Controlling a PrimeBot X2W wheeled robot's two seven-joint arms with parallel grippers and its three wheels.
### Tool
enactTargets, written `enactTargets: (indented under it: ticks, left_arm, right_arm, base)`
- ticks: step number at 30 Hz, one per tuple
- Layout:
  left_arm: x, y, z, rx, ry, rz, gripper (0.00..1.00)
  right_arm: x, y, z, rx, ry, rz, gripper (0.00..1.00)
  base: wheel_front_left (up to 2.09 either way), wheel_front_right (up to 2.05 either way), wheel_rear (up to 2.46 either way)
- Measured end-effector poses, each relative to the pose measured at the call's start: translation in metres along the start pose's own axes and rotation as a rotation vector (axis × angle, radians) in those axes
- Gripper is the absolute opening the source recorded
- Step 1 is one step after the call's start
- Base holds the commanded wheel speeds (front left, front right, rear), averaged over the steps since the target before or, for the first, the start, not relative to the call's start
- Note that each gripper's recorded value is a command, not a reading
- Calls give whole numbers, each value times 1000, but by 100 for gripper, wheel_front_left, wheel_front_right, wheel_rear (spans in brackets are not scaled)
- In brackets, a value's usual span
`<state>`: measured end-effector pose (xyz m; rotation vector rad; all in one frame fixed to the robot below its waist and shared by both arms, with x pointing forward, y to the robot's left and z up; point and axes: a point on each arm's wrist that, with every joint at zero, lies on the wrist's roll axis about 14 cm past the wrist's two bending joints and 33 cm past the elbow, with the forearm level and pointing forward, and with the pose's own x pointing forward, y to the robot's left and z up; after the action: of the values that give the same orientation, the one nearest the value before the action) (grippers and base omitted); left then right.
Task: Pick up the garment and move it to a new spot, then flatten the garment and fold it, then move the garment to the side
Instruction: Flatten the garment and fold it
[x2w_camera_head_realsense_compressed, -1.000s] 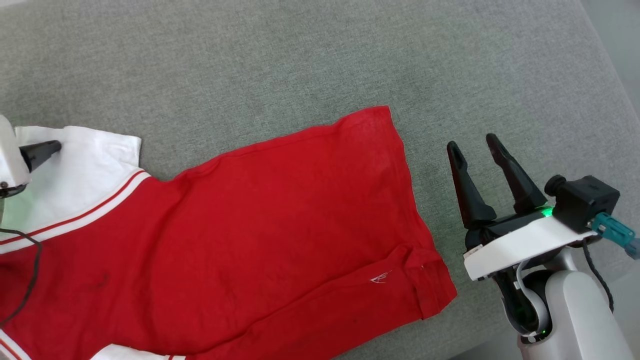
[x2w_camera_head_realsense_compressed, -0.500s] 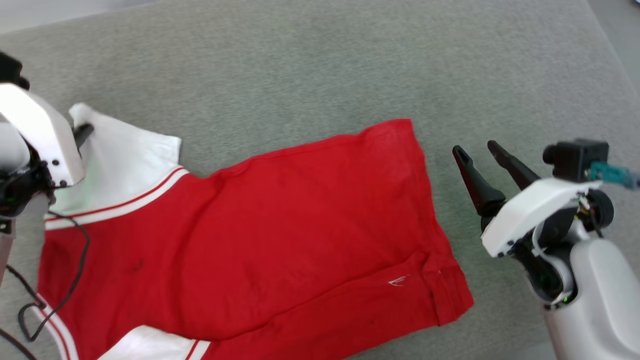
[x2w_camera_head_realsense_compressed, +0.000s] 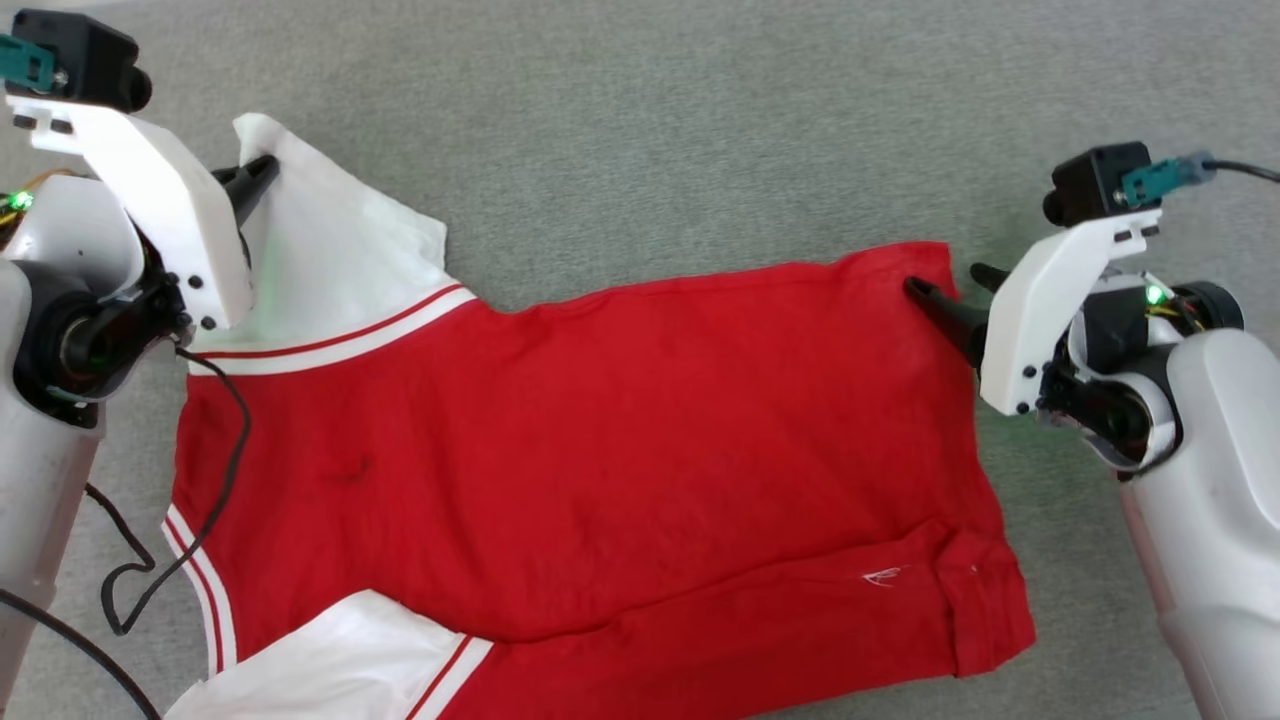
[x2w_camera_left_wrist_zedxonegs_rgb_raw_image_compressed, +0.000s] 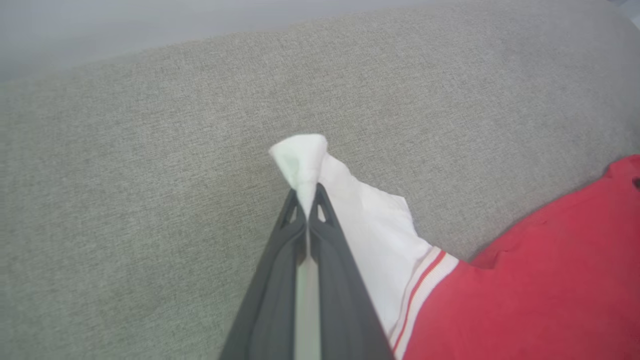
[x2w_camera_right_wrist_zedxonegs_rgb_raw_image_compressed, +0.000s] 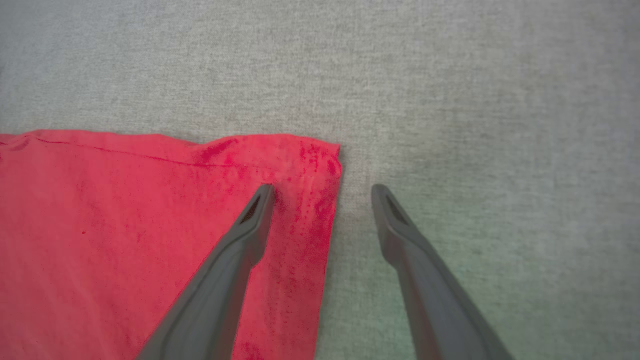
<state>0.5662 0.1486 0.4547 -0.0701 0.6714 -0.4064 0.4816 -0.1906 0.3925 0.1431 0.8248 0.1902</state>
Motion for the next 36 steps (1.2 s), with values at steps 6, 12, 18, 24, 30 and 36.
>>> enactTargets:
  ticks: [6, 12, 18, 24, 30, 36]
  left_arm:
    - [2, 3, -2, 7, -12, -3, 0]
    - [3, 4, -4, 4, -12, -6, 0]
    - [-7, 3, 7, 8, -80, -10, 0]
    - [-33, 6, 18, -2, -169, 16, 0]
    - [-71, 11, 15, -55, -270, 50, 0]
    - [-106, 13, -26, -137, -284, 94, 0]
  right_arm:
    - [22, 6, -10, -28, 146, 11, 100]
    - [27, 9, -18, -47, 255, 16, 0]
    - [26, 14, -8, -60, 215, 27, 0]
    - [10, 20, 31, -70, 63, 37, 0]
    - [-16, 26, 42, -81, -23, 47, 0]
    - [-38, 28, 14, -60, -32, 57, 0]
  base:
    - [0, 0, 0]
    - [0, 0, 0]
    - [0, 0, 0]
    - [0, 0, 0]
    - [0, 0, 0]
    - [0, 0, 0]
